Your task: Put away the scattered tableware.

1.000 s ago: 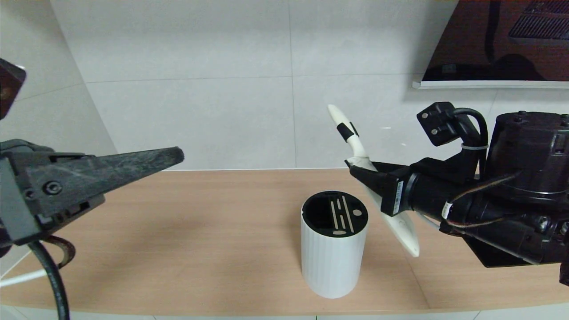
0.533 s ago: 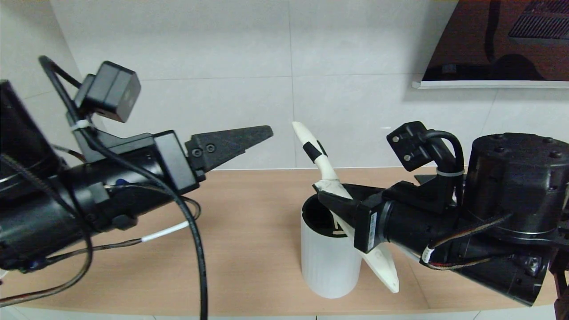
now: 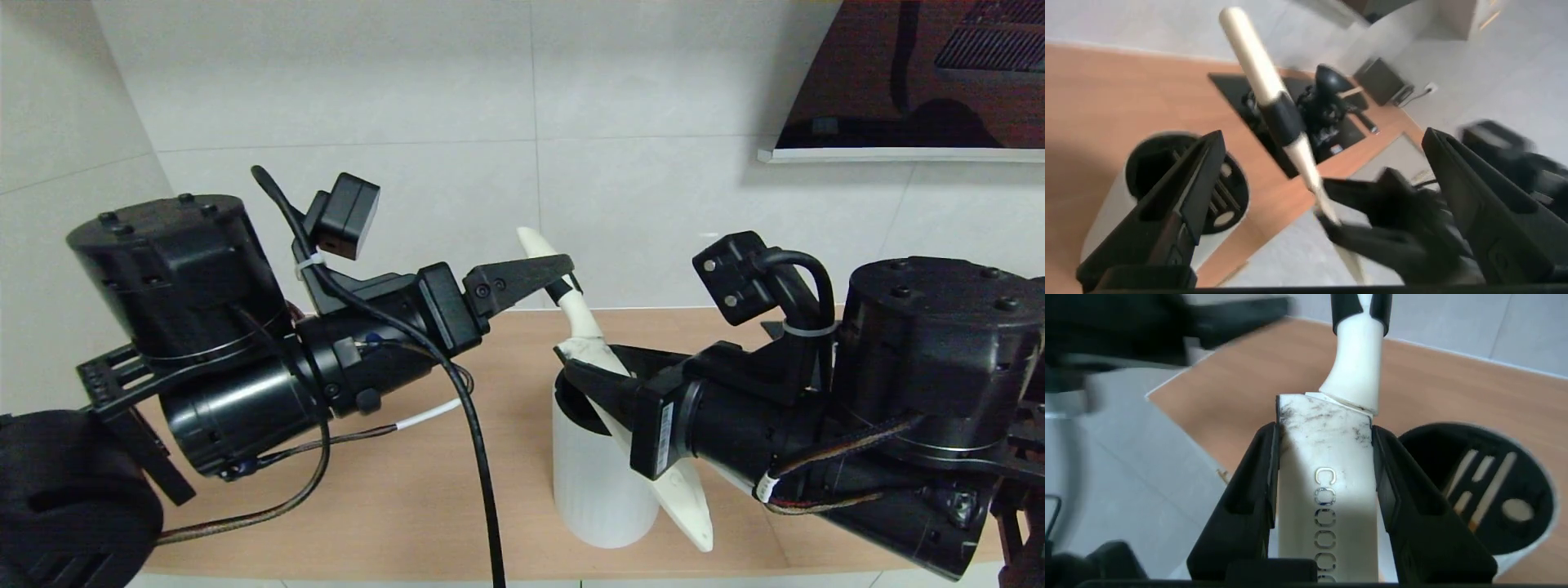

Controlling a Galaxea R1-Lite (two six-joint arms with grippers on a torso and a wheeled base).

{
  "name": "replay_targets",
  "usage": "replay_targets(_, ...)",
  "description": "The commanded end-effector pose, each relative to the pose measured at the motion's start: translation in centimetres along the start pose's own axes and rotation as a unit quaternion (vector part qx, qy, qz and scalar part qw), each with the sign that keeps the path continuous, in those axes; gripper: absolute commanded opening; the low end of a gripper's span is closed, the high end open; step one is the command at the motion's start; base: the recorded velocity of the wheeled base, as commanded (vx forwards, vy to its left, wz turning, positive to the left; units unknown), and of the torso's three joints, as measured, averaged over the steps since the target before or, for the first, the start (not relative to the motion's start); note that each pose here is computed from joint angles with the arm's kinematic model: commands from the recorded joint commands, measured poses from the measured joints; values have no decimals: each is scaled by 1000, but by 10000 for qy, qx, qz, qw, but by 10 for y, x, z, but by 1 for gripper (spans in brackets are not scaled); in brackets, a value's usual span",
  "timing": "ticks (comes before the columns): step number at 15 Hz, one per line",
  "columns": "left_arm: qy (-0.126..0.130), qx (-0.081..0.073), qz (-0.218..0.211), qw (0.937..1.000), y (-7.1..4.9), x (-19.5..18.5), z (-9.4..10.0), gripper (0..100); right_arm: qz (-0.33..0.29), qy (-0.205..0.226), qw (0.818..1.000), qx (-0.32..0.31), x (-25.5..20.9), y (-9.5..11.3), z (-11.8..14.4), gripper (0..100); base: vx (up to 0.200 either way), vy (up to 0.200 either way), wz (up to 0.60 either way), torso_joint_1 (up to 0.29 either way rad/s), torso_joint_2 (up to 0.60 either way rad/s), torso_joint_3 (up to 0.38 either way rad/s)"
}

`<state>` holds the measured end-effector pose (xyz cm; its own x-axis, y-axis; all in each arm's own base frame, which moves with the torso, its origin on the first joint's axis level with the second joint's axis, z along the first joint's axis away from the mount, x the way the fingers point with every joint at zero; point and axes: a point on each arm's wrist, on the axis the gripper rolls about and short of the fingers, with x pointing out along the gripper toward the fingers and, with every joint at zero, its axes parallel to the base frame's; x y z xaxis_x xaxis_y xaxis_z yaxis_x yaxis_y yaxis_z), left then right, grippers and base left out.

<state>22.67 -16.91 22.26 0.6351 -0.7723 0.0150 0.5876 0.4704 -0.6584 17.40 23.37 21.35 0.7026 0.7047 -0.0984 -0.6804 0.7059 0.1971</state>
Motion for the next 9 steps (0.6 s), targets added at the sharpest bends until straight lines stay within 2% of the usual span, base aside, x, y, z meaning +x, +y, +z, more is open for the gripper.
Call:
replay_targets(1, 84, -115, 130, 9998, 8, 9, -5, 100, 11, 40, 10000, -8, 1, 1, -2, 0, 0, 0, 0, 0, 0, 0)
replay_targets(3, -12, -285, 212, 9994, 10, 16, -4, 100, 48, 86, 9999, -19, 0, 3, -5, 0, 0, 0, 0, 0, 0, 0)
replay_targets(9, -12, -333, 276, 9991, 14, 25, -7, 100, 144, 145, 9998, -36, 0, 8, -9, 0, 0, 0, 0, 0, 0, 0)
